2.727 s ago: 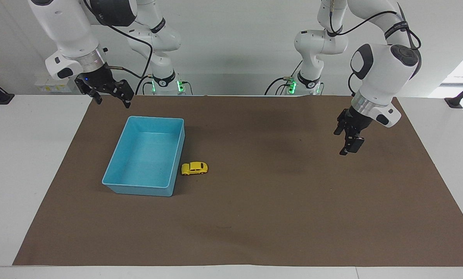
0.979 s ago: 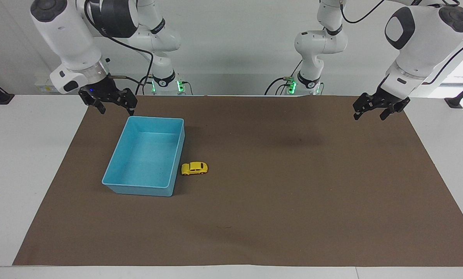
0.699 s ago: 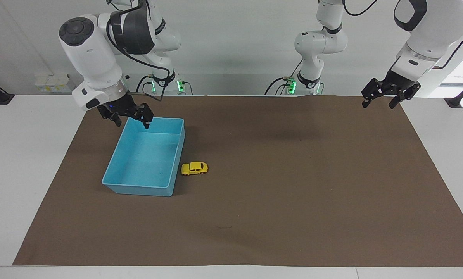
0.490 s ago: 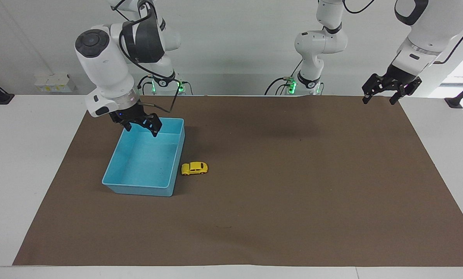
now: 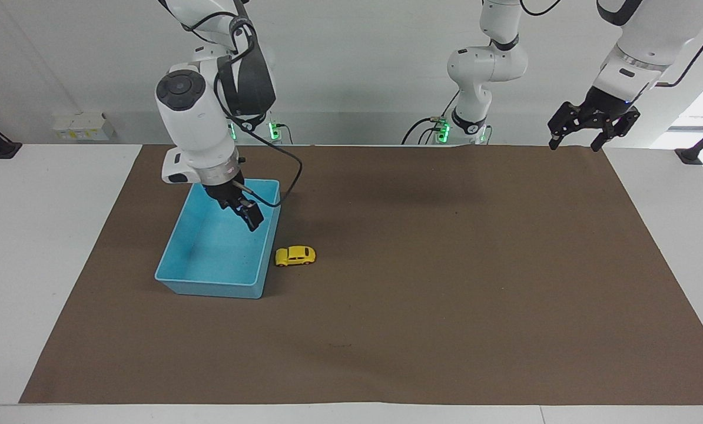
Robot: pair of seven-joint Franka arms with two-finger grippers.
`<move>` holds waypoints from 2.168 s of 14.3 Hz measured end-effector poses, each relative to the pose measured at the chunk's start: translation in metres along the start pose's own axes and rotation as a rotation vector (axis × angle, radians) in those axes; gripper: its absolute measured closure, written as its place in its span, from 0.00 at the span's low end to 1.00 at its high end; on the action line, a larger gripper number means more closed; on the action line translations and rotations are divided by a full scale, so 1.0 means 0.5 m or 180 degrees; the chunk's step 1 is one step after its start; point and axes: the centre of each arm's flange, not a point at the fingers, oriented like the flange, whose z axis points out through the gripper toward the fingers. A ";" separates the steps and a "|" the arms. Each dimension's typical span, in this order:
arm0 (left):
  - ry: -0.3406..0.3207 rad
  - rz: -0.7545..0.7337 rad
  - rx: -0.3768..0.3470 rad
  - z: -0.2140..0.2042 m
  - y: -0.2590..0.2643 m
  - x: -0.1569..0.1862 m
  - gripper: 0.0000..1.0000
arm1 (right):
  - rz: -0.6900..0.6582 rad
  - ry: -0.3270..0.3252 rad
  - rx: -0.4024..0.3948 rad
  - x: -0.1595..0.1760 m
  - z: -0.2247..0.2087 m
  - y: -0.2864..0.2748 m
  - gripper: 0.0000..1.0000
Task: Wind up and store yellow beetle car
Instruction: 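Reach the right gripper over the bin toward the yellow car, then grasp the yellow car with the right gripper and lift it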
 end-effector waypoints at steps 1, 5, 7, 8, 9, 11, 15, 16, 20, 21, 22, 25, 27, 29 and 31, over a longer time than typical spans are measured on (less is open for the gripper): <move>0.0011 0.0006 0.0001 -0.003 0.002 -0.001 0.00 | 0.0196 0.0036 0.0012 -0.014 0.012 -0.011 0.00; 0.0064 0.0044 0.0009 -0.021 0.016 -0.008 0.00 | 0.1015 0.0207 0.0100 -0.042 0.072 -0.053 0.00; 0.0062 0.0044 0.0009 -0.021 0.016 -0.008 0.00 | 0.1378 0.0314 0.0100 -0.061 0.107 -0.081 0.00; 0.0045 0.0046 0.0008 -0.020 0.017 -0.009 0.00 | 0.1551 0.0378 0.0090 -0.077 0.128 -0.097 0.00; 0.0007 0.0050 0.0007 -0.018 0.018 -0.012 0.00 | 0.1705 0.0442 0.0078 -0.092 0.151 -0.113 0.00; -0.0066 0.0055 0.0004 -0.016 0.020 -0.019 0.00 | 0.1947 0.0554 0.0046 -0.122 0.198 -0.140 0.00; -0.0168 0.0059 0.0001 -0.012 0.022 -0.031 0.00 | 0.2438 0.0714 0.0034 -0.156 0.307 -0.179 0.00; -0.0183 0.0065 0.0001 -0.008 0.024 -0.031 0.00 | 0.2568 0.0707 0.0055 -0.152 0.328 -0.182 0.00; -0.0207 0.0087 0.0003 0.000 0.032 -0.030 0.00 | 0.2805 0.0683 0.0066 -0.123 0.372 -0.157 0.00; -0.0216 0.0085 0.0002 0.006 0.031 -0.028 0.00 | 0.2808 0.0676 0.0061 -0.123 0.381 -0.148 0.00; -0.0213 0.0084 0.0002 0.013 0.030 -0.023 0.00 | 0.2799 0.0670 0.0049 -0.128 0.388 -0.141 0.00; -0.0270 0.0071 -0.0008 0.047 0.024 0.011 0.00 | 0.2606 0.0664 0.0027 -0.155 0.391 -0.136 0.00; -0.0282 0.0054 0.0011 0.064 0.017 0.032 0.00 | 0.2497 0.0681 0.0019 -0.172 0.370 -0.148 0.00; -0.0248 0.0039 0.0075 0.073 0.013 0.038 0.00 | 0.2407 0.0708 -0.0055 -0.206 0.351 -0.162 0.00; -0.0235 0.0039 0.0089 0.071 0.013 0.039 0.00 | 0.2333 0.0719 -0.0116 -0.237 0.354 -0.168 0.00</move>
